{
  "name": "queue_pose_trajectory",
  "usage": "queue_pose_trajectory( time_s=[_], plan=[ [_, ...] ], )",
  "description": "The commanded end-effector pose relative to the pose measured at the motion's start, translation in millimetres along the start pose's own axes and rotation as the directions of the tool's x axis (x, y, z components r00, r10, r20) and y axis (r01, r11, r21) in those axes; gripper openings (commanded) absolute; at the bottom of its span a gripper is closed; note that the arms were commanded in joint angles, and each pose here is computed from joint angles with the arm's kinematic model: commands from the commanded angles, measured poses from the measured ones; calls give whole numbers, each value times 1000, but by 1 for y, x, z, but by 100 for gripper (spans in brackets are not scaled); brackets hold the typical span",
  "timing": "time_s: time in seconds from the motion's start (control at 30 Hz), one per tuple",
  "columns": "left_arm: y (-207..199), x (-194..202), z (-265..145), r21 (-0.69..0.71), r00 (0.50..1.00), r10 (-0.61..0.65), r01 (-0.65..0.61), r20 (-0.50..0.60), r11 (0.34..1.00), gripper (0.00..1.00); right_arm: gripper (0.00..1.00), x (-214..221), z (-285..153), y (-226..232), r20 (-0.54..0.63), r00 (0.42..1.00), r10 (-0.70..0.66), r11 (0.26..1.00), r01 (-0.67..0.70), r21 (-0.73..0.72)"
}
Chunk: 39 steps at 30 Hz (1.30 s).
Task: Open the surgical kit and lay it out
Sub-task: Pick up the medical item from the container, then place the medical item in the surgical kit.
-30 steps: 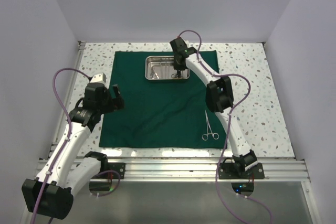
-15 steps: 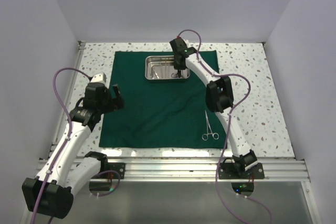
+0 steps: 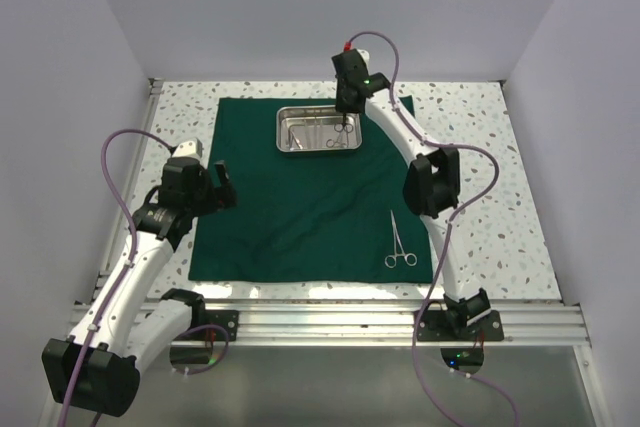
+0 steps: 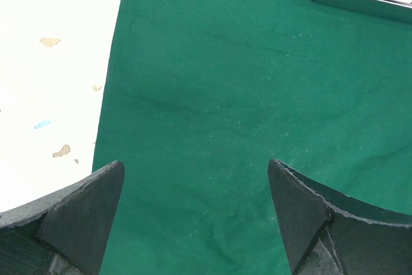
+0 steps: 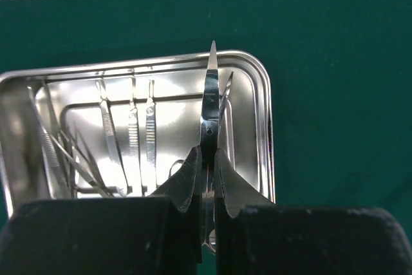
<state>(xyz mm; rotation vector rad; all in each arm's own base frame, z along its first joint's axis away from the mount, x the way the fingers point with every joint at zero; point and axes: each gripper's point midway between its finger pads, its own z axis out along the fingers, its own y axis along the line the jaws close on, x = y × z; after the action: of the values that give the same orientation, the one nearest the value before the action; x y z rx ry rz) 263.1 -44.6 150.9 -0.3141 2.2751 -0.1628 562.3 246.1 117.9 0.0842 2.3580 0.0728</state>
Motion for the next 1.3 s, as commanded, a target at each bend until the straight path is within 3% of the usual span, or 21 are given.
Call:
queue_pose_trajectory(
  time_s=[0.0, 0.17, 0.23, 0.3, 0.33, 0.37, 0.4, 0.43, 0.5, 0.53, 0.73, 1.1, 1.27],
  plan=[
    [-2, -9, -1, 12, 999, 0, -1, 38, 1000, 97, 0, -54, -48, 0, 140, 989, 52, 998, -49, -31],
    [-3, -9, -1, 17, 999, 2, -3, 41, 1000, 97, 0, -76, -88, -5, 181, 982, 60, 998, -52, -46],
    [-3, -10, -1, 16, 999, 2, -3, 43, 1000, 97, 0, -56, -96, -11, 117, 992, 57, 998, -53, -33],
    [-3, -10, -1, 17, 999, 2, -3, 44, 1000, 97, 0, -54, -131, -20, 118, 988, 98, 994, -92, -59],
    [-3, -11, -2, 17, 999, 0, -1, 48, 1000, 97, 0, -15, -119, -28, 42, 996, 81, 996, -80, -34],
    [-3, -11, -2, 16, 999, 2, -2, 48, 1000, 97, 0, -18, -150, -30, 63, 992, 109, 991, -103, -87],
    [-3, -10, -2, 18, 999, 1, -2, 49, 1000, 97, 0, -3, -153, -35, 40, 992, 119, 989, -115, -92],
    [-4, -11, -3, 24, 999, 1, -2, 53, 1000, 96, 0, 38, -144, -46, -37, 995, 97, 994, -99, -55],
    [-5, -11, -3, 32, 999, 2, -3, 53, 999, 96, 0, 59, -168, -53, -54, 994, 100, 992, -103, -71],
    [-6, -12, -3, 34, 999, 3, -5, 54, 999, 97, 0, 94, -169, -61, -118, 990, 72, 996, -78, -43],
    [-7, -10, -2, 42, 999, 8, -10, 46, 999, 96, 0, 176, -198, -77, -239, 966, 95, 993, -108, -40],
    [-9, -9, -2, 53, 999, 14, -17, 43, 998, 96, 0, 273, -194, -112, -359, 924, 130, 992, -123, 41],
    [-11, -8, -3, 56, 999, 17, -19, 41, 998, 96, 0, 283, -187, -105, -357, 925, 127, 991, -137, -3]
  ],
)
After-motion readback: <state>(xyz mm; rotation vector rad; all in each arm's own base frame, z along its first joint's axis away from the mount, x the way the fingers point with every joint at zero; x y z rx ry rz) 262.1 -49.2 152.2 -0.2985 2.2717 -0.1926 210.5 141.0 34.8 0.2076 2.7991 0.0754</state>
